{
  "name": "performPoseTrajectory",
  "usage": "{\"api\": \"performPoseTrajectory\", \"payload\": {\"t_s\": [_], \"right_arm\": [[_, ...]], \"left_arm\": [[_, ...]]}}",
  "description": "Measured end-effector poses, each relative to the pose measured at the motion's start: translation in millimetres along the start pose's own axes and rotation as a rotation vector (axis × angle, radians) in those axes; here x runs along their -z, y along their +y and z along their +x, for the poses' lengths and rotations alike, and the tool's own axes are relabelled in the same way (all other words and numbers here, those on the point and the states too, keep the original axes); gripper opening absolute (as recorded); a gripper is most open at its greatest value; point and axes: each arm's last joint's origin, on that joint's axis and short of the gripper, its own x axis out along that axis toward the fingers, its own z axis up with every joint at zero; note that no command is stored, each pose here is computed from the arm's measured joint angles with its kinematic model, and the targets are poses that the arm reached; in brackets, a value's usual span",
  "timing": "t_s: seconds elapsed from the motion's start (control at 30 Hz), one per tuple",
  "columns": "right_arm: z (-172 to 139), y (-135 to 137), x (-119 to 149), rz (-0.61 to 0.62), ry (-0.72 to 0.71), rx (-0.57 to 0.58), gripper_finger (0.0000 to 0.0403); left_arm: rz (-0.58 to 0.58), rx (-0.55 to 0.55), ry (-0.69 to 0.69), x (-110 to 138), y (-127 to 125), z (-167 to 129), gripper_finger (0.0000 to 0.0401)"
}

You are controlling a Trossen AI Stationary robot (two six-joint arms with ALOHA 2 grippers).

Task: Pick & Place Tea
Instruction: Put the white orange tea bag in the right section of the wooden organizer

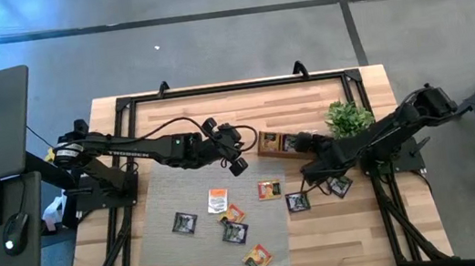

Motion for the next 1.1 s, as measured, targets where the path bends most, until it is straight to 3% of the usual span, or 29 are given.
{"api": "performPoseTrajectory", "payload": {"t_s": [0.13,0.33,0.5,0.77,1.1], "right_arm": [[-1.6,0.7,-1.2,0.035,-0.005,0.006,0.0012],[-1.7,1.4,-1.0,-0.021,-0.006,-0.001,0.0012],[-0.4,2.4,-1.9,0.015,-0.071,-0.061,0.0012],[-0.3,1.3,-0.5,-0.015,-0.024,-0.024,0.0014],[-0.7,1.5,1.7,-0.017,0.036,0.010,0.0079]], "left_arm": [[0.000,0.000,0.000,0.0,0.0,0.0,0.0131],[0.000,0.001,0.000,0.0,0.0,0.0,0.0131],[0.000,0.007,0.002,0.1,-0.2,0.0,0.0131],[-0.014,0.018,0.004,0.0,-0.6,0.0,0.0131],[-0.077,0.032,-0.010,-1.8,-1.4,0.0,0.0131]]}}
